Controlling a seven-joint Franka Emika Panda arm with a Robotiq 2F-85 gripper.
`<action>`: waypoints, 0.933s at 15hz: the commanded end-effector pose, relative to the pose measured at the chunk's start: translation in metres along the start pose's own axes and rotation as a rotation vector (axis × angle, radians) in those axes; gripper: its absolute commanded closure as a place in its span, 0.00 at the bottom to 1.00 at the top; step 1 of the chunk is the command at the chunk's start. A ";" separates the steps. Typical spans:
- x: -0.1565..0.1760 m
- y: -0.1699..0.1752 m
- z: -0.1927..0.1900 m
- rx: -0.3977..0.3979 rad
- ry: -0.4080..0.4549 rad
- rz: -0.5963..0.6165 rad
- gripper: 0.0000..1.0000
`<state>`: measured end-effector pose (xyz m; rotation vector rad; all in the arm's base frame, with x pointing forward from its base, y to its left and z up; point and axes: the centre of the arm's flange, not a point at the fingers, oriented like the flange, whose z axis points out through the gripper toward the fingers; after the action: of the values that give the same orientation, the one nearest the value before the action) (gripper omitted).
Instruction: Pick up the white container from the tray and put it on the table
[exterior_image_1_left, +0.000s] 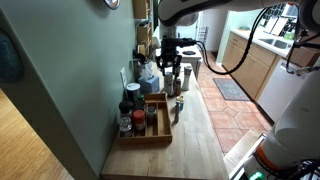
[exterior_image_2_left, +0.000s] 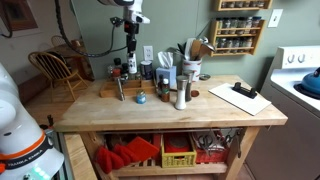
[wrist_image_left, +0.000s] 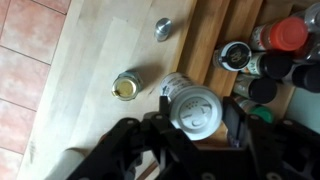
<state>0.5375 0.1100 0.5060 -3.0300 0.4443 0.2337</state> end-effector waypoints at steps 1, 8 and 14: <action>0.032 0.032 0.020 0.037 -0.049 0.164 0.69; 0.050 0.097 0.050 0.113 -0.020 0.334 0.69; 0.065 0.098 0.052 0.088 -0.014 0.320 0.44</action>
<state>0.5628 0.0030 0.4393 -2.8558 0.9119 0.2445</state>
